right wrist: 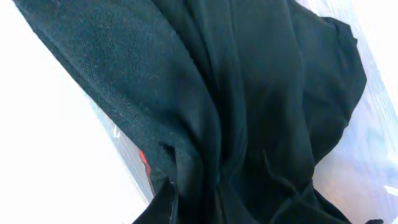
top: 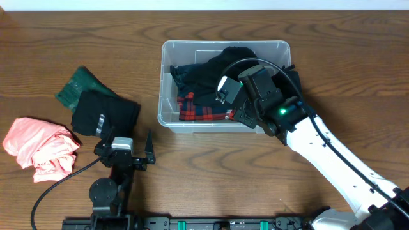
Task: Pack container
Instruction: 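Lower the black garment into the bin and release it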
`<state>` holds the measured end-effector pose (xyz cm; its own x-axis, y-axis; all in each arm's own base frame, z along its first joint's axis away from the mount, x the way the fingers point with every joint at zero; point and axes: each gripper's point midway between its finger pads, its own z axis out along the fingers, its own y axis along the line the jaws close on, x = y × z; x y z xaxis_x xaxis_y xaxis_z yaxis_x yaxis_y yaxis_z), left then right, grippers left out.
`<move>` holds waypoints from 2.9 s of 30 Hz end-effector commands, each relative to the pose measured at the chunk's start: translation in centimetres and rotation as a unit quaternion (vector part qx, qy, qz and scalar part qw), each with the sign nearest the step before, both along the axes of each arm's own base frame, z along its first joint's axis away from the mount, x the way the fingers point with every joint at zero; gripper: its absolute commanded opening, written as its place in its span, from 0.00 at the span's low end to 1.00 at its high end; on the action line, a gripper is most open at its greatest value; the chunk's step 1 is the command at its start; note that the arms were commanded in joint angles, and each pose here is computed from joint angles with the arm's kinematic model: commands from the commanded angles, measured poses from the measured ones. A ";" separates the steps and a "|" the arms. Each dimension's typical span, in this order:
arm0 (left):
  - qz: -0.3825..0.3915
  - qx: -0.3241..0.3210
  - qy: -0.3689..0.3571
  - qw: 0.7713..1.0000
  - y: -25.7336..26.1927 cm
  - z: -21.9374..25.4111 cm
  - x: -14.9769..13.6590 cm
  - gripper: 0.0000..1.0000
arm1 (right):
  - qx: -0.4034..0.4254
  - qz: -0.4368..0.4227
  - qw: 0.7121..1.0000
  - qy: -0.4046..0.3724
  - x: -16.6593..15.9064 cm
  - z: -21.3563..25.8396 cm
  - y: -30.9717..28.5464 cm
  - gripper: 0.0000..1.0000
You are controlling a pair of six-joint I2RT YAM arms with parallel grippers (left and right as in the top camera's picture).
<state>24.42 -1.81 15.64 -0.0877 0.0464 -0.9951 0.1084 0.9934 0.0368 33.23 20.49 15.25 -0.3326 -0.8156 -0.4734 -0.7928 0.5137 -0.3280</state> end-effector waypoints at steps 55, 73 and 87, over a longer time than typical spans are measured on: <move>-0.005 0.010 0.022 1.000 -0.2 -1.6 -0.1 0.98 | 0.084 -0.003 0.986 -0.145 4.3 7.4 1.7 0.96; -0.005 0.010 0.022 1.000 -0.2 -1.6 -0.1 0.98 | 0.109 -0.218 0.968 0.066 5.7 -2.8 -7.0 0.12; -0.005 0.010 0.022 1.000 -0.2 -1.6 -0.1 0.98 | 0.093 -0.276 0.948 0.130 7.9 -12.9 -6.6 0.49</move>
